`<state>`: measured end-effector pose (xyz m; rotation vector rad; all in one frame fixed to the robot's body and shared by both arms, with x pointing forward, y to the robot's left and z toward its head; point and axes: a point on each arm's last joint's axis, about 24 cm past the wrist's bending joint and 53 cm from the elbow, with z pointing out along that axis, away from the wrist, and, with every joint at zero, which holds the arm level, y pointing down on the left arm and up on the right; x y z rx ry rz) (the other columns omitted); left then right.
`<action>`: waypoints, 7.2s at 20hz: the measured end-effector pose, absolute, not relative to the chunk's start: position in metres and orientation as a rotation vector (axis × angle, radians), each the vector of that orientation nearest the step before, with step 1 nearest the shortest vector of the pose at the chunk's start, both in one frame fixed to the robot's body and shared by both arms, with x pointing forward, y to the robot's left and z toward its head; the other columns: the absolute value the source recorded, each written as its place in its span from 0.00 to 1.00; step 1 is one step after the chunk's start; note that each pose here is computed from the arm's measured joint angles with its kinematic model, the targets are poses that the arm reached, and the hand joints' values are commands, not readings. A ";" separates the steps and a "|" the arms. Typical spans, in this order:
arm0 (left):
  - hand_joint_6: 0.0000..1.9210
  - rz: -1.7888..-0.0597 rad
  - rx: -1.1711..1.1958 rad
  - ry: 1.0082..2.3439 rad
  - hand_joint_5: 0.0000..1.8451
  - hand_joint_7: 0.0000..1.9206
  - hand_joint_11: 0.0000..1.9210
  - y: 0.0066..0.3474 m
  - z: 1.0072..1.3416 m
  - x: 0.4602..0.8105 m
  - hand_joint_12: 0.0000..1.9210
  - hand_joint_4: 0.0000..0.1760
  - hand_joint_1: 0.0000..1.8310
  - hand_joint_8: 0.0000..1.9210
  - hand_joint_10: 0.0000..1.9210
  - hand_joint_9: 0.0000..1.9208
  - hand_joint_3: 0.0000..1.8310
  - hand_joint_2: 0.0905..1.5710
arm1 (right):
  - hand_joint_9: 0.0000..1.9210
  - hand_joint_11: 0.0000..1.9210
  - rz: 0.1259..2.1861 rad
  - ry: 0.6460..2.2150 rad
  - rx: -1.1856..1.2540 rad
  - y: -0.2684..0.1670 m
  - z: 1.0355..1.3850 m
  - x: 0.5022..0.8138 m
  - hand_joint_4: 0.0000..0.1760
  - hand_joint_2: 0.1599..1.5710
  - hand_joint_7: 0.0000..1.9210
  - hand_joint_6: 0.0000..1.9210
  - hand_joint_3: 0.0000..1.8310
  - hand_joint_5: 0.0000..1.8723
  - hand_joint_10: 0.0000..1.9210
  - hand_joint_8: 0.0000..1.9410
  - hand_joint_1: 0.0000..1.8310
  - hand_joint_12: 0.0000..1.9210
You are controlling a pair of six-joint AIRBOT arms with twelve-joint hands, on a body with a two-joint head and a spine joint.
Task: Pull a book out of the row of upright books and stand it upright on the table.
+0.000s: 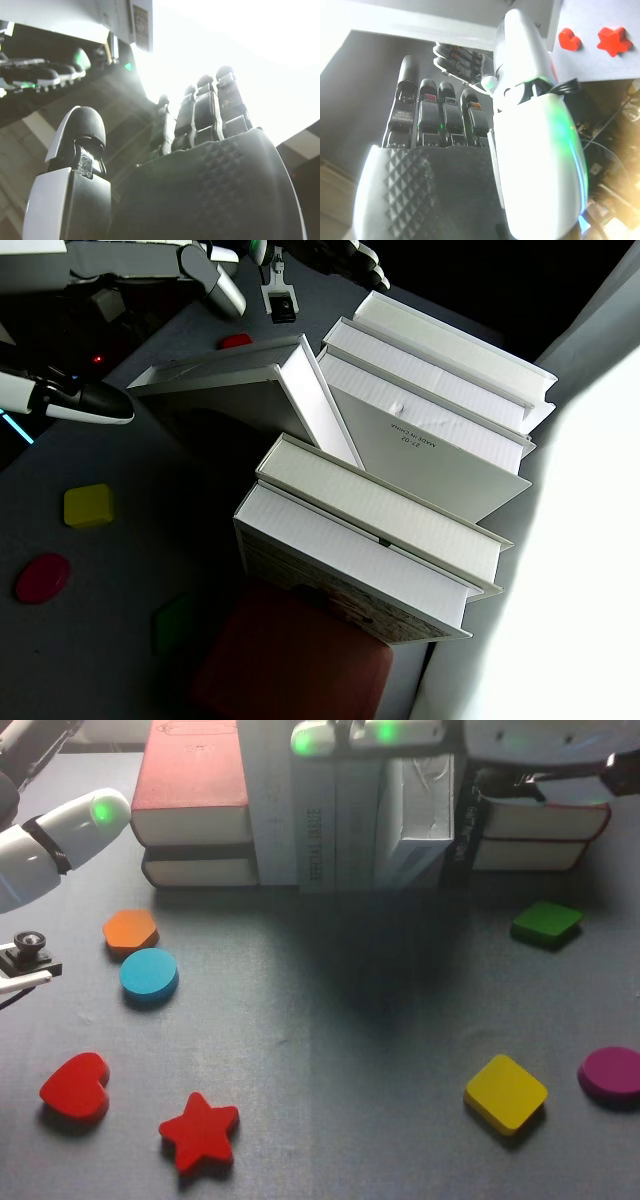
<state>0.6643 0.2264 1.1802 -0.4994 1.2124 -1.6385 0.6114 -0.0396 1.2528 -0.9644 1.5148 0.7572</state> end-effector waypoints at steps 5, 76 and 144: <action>0.00 -1.639 -0.500 1.212 0.03 0.00 0.00 0.226 1.180 0.664 0.00 0.52 0.17 0.00 0.00 0.00 0.00 0.85 | 0.35 0.11 0.693 1.543 -1.094 -0.014 1.227 0.613 0.00 0.69 0.52 0.38 0.00 0.48 0.69 0.52 0.75 0.84; 0.00 -1.629 -0.538 1.163 0.04 0.00 0.00 0.239 1.180 0.668 0.00 0.41 0.22 0.00 0.00 0.00 0.00 0.85 | 0.10 0.04 1.239 1.631 -0.872 -0.019 1.268 0.591 0.00 0.79 0.24 0.72 0.00 0.38 0.72 0.60 0.58 1.00; 0.00 -1.623 -0.570 1.131 0.02 0.00 0.00 0.247 1.178 0.670 0.22 0.54 0.15 0.00 0.00 0.00 0.00 0.67 | 0.10 0.00 1.162 1.682 -0.967 0.044 1.238 0.624 0.25 0.64 0.07 0.01 0.00 0.04 0.11 0.00 0.44 0.42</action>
